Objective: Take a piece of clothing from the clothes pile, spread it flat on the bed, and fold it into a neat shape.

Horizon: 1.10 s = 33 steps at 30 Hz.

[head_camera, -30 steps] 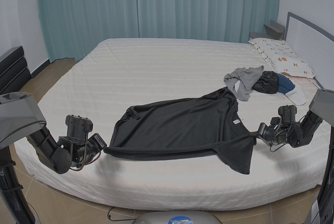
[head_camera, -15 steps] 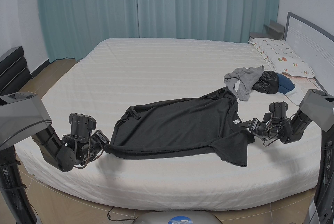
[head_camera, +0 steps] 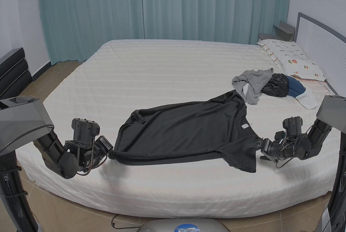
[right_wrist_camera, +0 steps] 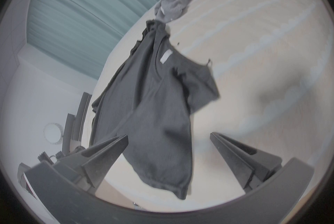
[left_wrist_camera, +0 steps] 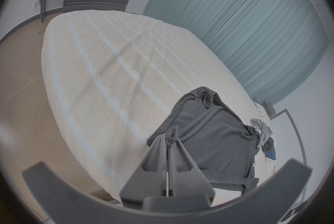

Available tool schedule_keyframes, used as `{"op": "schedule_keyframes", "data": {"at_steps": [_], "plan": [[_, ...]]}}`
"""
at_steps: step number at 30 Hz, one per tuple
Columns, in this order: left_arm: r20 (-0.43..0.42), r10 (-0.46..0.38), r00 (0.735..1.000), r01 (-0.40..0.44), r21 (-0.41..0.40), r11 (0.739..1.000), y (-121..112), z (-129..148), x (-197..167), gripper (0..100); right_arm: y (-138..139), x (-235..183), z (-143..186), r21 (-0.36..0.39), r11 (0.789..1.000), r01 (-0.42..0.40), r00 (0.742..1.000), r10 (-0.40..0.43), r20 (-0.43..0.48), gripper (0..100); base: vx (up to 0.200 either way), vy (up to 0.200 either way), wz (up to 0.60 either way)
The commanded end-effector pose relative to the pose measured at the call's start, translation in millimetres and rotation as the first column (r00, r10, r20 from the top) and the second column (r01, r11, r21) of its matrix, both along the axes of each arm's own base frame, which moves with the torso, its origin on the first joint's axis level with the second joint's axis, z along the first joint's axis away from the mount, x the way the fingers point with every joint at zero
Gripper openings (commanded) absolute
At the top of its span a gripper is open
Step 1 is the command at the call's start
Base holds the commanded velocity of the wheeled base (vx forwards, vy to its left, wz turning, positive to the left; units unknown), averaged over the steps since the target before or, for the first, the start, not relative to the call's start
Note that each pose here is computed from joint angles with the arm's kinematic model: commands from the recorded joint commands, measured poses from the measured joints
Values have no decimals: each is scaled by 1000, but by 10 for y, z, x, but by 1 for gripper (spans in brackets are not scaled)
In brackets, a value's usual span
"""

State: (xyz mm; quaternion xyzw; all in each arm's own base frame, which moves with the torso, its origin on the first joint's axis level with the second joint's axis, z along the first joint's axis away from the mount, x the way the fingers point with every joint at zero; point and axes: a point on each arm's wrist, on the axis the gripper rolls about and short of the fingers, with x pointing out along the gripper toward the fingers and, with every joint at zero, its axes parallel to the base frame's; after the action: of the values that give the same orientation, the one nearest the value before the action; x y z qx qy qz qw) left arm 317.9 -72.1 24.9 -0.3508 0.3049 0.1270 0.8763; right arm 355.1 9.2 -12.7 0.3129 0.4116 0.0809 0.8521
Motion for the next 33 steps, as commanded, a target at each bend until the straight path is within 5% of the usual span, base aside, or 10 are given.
{"op": "schedule_keyframes", "data": {"at_steps": [1,10,11,22,33], "plan": [[-1,0,1000,0,-1,1000,3,7,-14,0,88,-143,20,3,999,-38,999,38,-23,100,0,0,0],[-2,1,1000,-1,0,1000,9,4,-17,0,210,-137,-17,8,997,-75,997,75,-33,100,0,0,0],[-4,1,1000,-1,0,1000,9,3,-18,0,210,-139,-35,6,997,-75,996,75,-41,0,0,0,0],[-35,-14,999,15,22,1000,21,-41,-90,0,50,-364,196,-19,998,-66,995,65,-77,0,0,0,0],[-101,-135,986,151,166,975,68,-29,-380,0,-241,-1081,436,-48,993,-108,983,100,-152,0,0,0,0]]}}
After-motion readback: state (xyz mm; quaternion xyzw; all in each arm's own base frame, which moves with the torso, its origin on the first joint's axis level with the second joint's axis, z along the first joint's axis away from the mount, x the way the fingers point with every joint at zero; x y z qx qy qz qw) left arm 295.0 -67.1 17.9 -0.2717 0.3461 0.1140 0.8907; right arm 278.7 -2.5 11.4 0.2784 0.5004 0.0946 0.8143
